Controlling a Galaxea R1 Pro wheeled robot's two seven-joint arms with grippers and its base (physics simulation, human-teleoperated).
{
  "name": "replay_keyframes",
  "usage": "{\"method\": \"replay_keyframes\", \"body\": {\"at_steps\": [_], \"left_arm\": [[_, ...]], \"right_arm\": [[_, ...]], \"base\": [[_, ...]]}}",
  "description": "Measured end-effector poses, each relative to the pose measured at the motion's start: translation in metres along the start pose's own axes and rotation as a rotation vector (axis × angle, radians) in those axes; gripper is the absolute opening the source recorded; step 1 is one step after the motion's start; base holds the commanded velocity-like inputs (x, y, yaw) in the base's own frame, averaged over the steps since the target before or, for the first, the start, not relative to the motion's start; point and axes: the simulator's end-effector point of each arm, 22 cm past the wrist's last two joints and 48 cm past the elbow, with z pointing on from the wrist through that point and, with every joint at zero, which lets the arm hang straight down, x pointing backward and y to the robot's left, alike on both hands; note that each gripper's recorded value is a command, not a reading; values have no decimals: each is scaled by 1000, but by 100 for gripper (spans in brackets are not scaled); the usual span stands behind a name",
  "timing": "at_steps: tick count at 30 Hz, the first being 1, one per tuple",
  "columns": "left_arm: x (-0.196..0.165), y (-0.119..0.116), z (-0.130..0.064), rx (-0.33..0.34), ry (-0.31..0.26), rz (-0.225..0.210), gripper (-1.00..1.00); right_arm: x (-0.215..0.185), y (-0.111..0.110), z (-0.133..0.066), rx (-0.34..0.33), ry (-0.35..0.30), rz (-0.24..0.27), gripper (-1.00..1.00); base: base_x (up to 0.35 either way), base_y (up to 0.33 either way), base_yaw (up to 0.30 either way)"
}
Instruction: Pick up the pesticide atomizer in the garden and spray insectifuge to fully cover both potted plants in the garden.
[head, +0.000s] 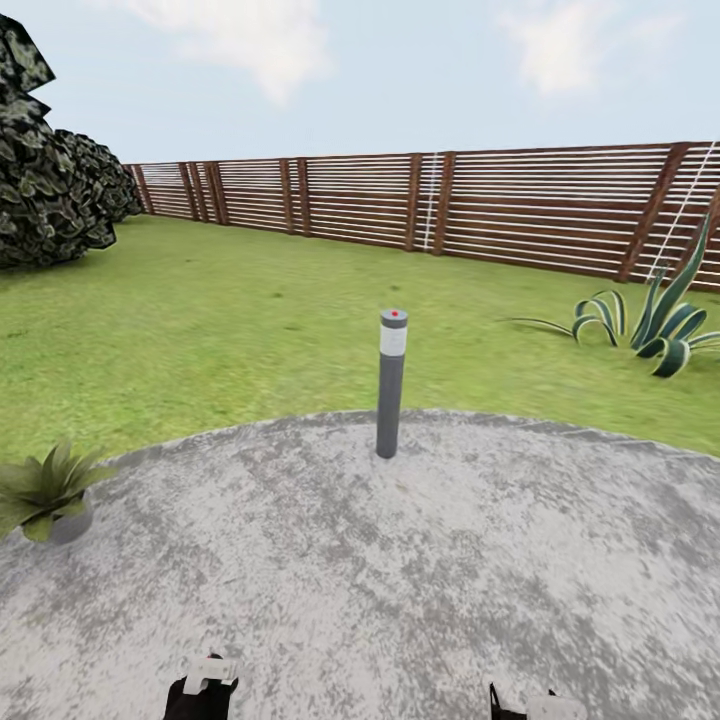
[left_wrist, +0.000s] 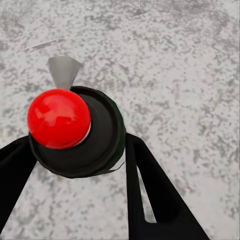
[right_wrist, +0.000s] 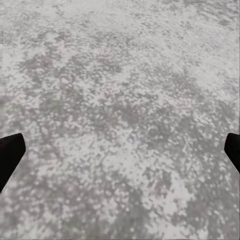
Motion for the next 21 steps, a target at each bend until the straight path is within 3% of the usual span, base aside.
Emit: {"method": "replay_keyframes", "body": {"at_steps": [7, 21], "left_arm": [[0, 0, 0, 0, 0, 0, -100], [0, 0, 0, 0, 0, 0, -100]], "right_arm": [[0, 0, 0, 0, 0, 0, 100], [0, 0, 0, 0, 0, 0, 100]], "base": [[282, -24, 277], [270, -154, 277]]}}
